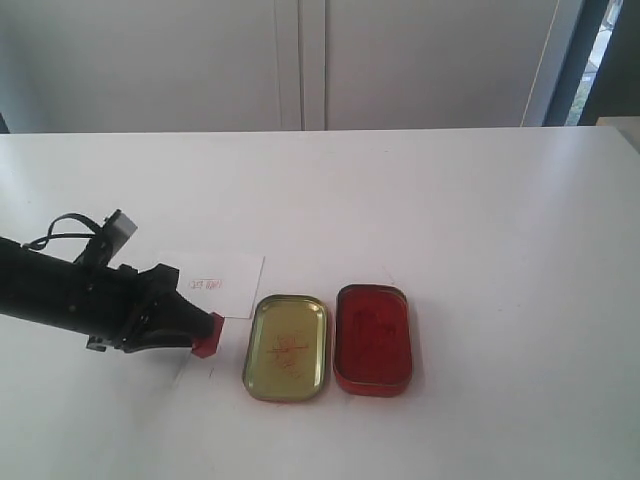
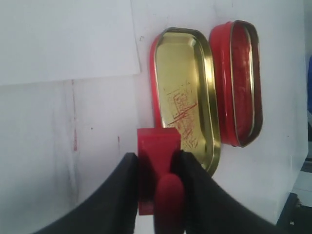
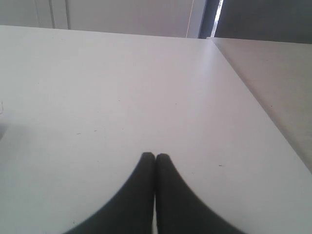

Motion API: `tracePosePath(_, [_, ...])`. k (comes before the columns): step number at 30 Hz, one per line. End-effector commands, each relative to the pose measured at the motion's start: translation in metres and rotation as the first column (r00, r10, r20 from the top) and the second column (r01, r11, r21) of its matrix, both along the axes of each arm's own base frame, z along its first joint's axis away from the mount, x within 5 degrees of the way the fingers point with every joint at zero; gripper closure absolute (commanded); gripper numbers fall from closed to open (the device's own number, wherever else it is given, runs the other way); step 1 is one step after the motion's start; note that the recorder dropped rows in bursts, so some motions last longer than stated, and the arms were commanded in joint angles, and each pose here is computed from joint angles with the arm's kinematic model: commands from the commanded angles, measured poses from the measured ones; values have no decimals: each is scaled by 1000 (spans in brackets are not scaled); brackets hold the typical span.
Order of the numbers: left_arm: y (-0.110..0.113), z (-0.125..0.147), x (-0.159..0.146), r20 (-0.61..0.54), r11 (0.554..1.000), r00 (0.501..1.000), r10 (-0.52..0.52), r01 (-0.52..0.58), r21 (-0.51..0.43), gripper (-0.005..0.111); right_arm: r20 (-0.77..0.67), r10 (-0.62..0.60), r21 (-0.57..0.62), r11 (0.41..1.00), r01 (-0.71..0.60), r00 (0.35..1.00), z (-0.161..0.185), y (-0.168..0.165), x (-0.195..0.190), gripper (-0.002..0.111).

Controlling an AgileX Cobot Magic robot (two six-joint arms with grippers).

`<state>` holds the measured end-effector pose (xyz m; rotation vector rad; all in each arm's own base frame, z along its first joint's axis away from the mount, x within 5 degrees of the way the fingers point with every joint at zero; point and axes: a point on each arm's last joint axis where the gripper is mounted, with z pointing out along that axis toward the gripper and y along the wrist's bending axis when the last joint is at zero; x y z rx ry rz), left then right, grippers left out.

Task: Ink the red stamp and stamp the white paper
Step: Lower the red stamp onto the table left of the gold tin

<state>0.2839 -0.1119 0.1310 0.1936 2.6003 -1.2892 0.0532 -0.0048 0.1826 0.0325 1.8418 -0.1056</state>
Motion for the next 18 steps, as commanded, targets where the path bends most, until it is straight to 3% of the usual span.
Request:
tracePosePath(1, [0, -5, 0, -18, 1000, 1000, 13, -13, -5, 107, 14, -4, -9, 1000, 4, 1000, 0, 0, 0, 108])
tracePosePath(18, [4, -9, 1, -17, 998, 999, 44, -43, 51, 107, 14, -4, -9, 1000, 4, 1000, 0, 0, 0, 108])
